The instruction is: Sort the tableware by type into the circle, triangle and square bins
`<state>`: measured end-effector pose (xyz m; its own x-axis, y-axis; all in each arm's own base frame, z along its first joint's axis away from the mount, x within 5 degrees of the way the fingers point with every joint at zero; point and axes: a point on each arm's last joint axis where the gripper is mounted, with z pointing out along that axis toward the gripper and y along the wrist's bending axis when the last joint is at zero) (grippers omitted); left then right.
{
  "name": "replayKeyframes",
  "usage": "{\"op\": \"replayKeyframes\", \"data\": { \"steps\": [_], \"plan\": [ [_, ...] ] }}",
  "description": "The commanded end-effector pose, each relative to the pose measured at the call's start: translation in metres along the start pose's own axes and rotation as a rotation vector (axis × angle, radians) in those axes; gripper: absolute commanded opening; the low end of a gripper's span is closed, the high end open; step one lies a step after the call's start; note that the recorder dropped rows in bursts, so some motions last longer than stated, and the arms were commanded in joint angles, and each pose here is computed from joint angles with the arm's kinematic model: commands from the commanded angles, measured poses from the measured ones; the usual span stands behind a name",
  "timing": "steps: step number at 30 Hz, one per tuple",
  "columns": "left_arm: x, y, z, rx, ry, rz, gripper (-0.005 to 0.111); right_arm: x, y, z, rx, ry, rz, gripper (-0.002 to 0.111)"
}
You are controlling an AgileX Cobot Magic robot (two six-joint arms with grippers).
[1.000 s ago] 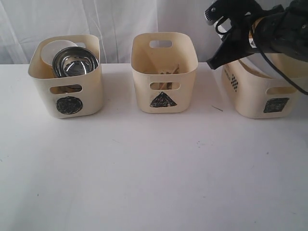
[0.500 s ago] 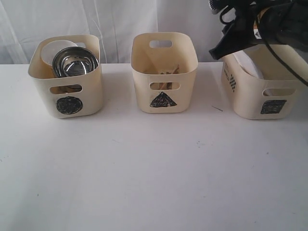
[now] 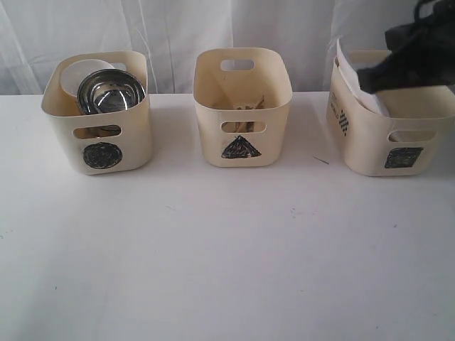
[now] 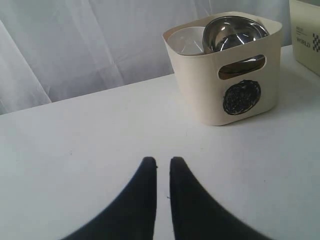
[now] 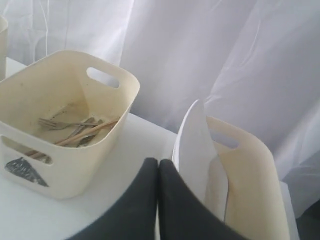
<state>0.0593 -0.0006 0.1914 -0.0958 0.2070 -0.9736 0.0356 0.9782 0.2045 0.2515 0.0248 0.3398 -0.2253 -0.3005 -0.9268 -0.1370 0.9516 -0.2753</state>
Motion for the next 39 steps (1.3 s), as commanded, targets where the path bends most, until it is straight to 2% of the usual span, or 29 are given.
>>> {"op": "replayKeyframes", "data": {
  "steps": [1,5,10,16,30,39],
  "plan": [
    [0.001,0.0,0.0,-0.004,0.0,-0.002,0.017,0.025,0.006,-0.05,-0.006,-0.054,0.072,0.0],
    [0.001,0.0,0.0,-0.004,0.0,-0.002,0.017,0.054,0.014,-0.083,-0.009,-0.085,0.056,0.0],
    [0.001,0.0,0.0,-0.004,0.0,-0.002,0.017,0.083,0.019,-0.119,0.017,-0.136,0.119,0.0],
    [0.001,0.0,0.0,-0.004,0.0,-0.002,0.017,0.105,0.014,-0.146,0.113,-0.064,0.137,0.0],
    [0.001,0.0,0.0,-0.004,0.0,-0.002,0.017,0.108,0.009,-0.18,0.177,-0.184,0.195,0.0],
    [0.001,0.0,0.0,-0.004,0.0,-0.002,0.017,0.112,0.008,-0.184,0.195,-0.17,0.182,0.0]
  ]
}}
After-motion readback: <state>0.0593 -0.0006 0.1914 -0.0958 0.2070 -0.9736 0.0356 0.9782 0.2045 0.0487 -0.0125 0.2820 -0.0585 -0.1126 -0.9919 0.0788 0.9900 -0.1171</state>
